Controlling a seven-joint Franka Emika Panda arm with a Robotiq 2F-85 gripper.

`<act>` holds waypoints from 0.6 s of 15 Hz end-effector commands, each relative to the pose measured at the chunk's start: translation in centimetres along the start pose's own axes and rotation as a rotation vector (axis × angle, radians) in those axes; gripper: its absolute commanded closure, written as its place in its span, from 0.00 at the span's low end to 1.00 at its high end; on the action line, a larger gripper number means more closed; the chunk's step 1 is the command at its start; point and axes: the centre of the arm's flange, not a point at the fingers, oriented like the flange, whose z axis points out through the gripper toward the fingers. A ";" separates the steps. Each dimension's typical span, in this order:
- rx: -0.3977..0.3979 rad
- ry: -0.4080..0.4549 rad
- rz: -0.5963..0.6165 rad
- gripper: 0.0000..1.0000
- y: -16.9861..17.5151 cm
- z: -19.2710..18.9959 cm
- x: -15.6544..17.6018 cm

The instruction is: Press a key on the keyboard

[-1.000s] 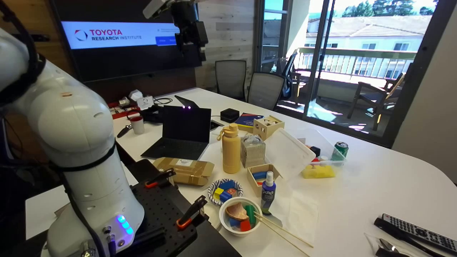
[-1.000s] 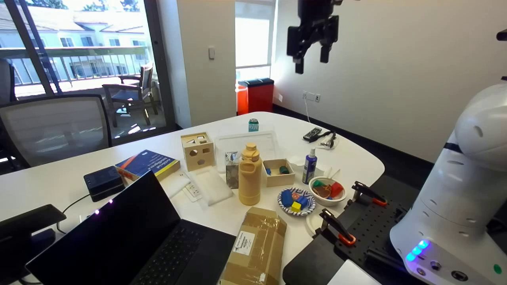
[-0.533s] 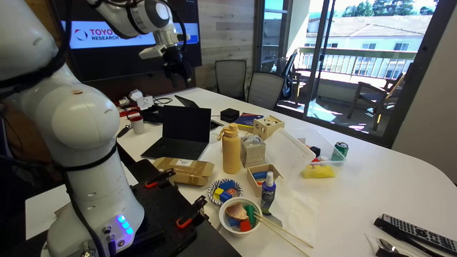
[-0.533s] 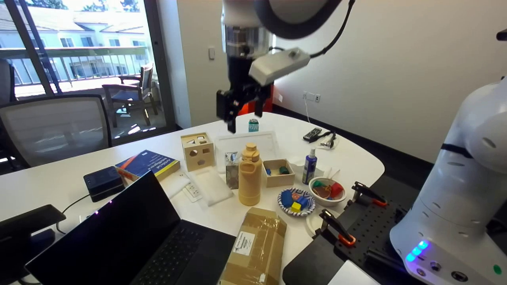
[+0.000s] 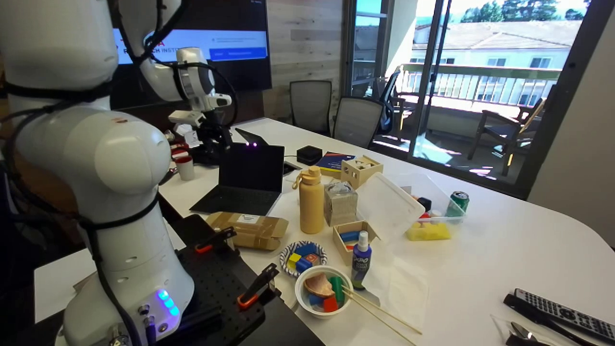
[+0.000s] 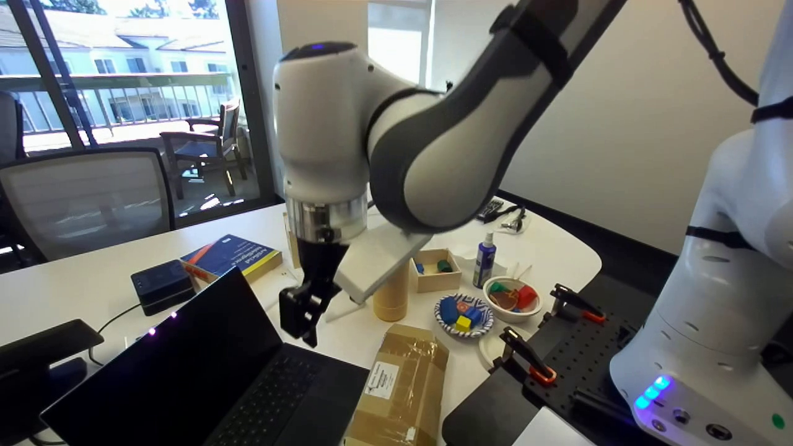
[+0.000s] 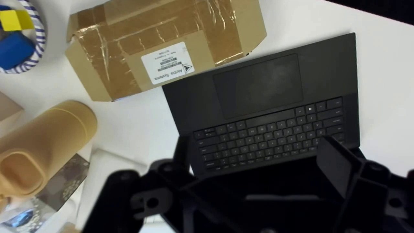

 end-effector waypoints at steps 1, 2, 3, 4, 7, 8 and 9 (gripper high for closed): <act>0.009 0.024 -0.029 0.28 -2.8 6.1 2.4; 0.008 0.033 -0.040 0.34 -3.1 7.7 3.0; 0.019 0.035 -0.050 0.44 -3.3 9.1 3.6; 0.026 0.035 -0.059 0.51 -3.7 10.4 4.3; 0.053 0.020 -0.076 0.73 -4.9 13.4 5.9; 0.060 0.011 -0.080 0.82 -5.5 14.2 6.2; 0.065 0.002 -0.090 0.88 -6.1 15.0 6.4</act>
